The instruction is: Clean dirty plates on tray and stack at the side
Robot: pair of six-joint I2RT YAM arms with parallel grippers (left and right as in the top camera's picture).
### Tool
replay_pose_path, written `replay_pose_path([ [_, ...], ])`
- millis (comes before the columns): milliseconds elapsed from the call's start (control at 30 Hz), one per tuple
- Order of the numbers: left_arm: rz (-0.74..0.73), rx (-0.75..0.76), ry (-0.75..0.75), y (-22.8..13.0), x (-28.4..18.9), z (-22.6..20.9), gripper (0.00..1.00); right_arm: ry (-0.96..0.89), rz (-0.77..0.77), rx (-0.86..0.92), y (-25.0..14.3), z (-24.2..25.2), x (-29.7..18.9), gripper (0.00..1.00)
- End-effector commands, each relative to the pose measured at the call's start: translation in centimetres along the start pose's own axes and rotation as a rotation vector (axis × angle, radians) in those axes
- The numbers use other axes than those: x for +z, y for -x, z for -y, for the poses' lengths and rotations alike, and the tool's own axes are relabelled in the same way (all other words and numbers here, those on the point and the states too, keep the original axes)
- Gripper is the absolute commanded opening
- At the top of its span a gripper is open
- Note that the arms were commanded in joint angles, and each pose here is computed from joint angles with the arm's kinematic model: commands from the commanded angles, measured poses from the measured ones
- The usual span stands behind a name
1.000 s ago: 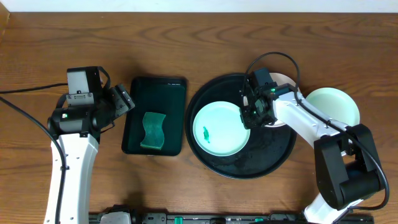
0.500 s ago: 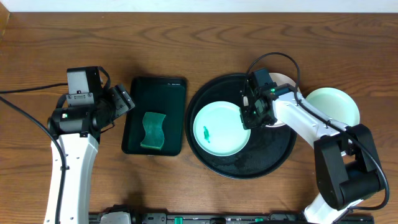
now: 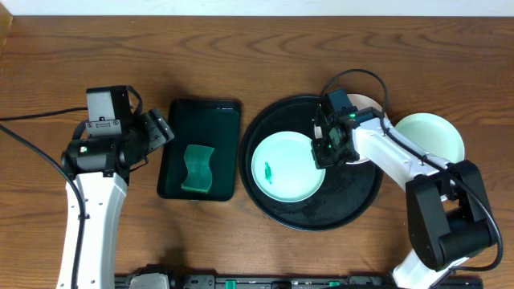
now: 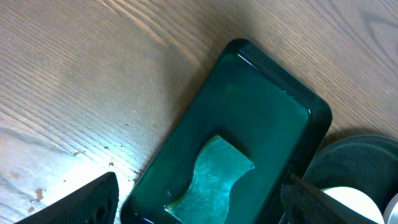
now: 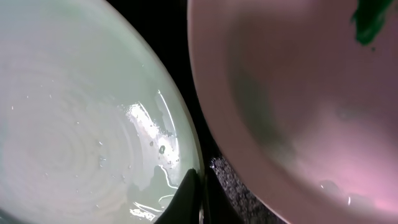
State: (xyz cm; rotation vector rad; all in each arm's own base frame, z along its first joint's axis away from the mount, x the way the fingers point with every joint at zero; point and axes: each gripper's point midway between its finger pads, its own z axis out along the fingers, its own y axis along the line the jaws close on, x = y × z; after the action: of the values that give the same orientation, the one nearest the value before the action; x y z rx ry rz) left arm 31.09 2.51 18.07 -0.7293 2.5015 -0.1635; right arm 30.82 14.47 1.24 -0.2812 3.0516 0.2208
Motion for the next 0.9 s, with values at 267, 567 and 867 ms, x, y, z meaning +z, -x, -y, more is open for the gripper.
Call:
replay_pose_path([
  [267, 0.039, -0.007, -0.015, 1.1, -0.4, 0.4, 0.84, -0.031, 0.008, 0.008, 0.3, 0.4, -0.2, 0.01],
  [567, -0.228, -0.015, -0.061, -5.0, 0.4, 0.9, 0.84, -0.029, 0.015, 0.007, 0.5, 0.4, -0.2, 0.01],
  [867, -0.376, 0.083, -0.031, -9.9, 2.4, 1.8, 0.84, -0.028, 0.022, 0.007, 0.7, 0.3, -0.2, 0.02],
])
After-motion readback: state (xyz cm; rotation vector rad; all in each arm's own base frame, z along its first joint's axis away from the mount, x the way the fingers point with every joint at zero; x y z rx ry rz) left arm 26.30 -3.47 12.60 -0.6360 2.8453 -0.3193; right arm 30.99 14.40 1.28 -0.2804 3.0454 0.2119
